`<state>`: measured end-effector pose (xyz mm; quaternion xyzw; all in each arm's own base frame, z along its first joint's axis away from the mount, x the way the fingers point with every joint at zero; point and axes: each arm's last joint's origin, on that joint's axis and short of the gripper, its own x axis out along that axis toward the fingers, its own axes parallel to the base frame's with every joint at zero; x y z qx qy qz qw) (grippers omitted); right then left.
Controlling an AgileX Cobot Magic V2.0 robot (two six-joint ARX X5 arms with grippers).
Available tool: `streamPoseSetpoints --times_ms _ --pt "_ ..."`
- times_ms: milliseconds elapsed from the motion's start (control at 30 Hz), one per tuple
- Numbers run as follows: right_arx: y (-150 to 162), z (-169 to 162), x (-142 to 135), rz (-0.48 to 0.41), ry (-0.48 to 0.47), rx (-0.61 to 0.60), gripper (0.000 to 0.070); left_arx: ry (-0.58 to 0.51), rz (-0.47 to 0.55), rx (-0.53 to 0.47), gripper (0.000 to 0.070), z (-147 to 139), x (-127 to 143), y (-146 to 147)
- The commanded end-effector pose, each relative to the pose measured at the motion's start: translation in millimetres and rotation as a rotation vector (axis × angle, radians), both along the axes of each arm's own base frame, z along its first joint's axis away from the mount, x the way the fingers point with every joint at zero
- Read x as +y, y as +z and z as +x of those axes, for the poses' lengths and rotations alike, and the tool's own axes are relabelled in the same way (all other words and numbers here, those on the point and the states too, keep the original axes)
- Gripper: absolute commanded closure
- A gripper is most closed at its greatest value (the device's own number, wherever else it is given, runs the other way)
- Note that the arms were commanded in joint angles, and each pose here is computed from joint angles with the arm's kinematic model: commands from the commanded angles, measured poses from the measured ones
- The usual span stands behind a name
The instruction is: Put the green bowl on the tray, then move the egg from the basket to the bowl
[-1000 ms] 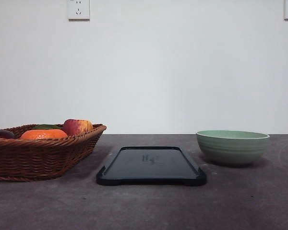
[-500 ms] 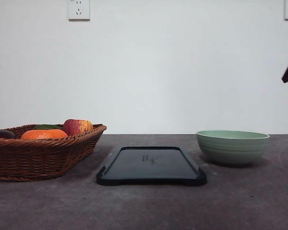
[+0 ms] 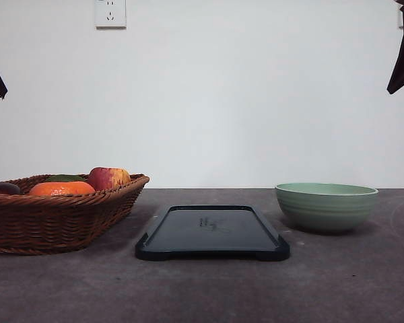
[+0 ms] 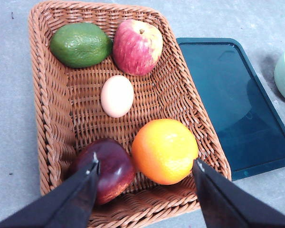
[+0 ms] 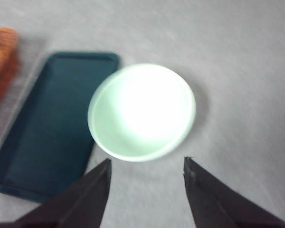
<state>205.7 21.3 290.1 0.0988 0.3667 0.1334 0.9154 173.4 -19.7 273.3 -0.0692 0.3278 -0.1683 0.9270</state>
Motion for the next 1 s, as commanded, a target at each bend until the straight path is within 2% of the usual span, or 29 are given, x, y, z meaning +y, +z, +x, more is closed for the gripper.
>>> streamPoseSetpoints --times_ms 0,200,433,567,700,967 --pt "8.4 8.9 0.6 -0.004 -0.021 0.054 0.0401 -0.014 0.007 -0.029 0.0310 1.8 -0.5 6.5" --pt "20.2 41.5 2.0 -0.041 -0.040 0.229 0.0422 -0.014 0.006 -0.028 0.0310 1.8 -0.5 6.5" --pt "5.6 87.8 5.1 -0.068 -0.018 0.363 0.0423 -0.014 0.006 -0.028 0.0310 1.8 -0.5 6.4" --pt "-10.8 110.1 6.4 -0.085 -0.012 0.414 0.0423 -0.014 0.006 -0.028 0.0310 1.8 -0.5 6.4" --pt "-29.5 125.8 6.2 -0.141 -0.021 0.453 0.0423 -0.014 0.006 -0.028 0.0310 1.8 -0.5 6.5" --pt "-55.4 143.4 7.6 -0.149 -0.016 0.482 0.0423 -0.014 0.006 -0.028 0.0310 1.8 -0.5 6.5"
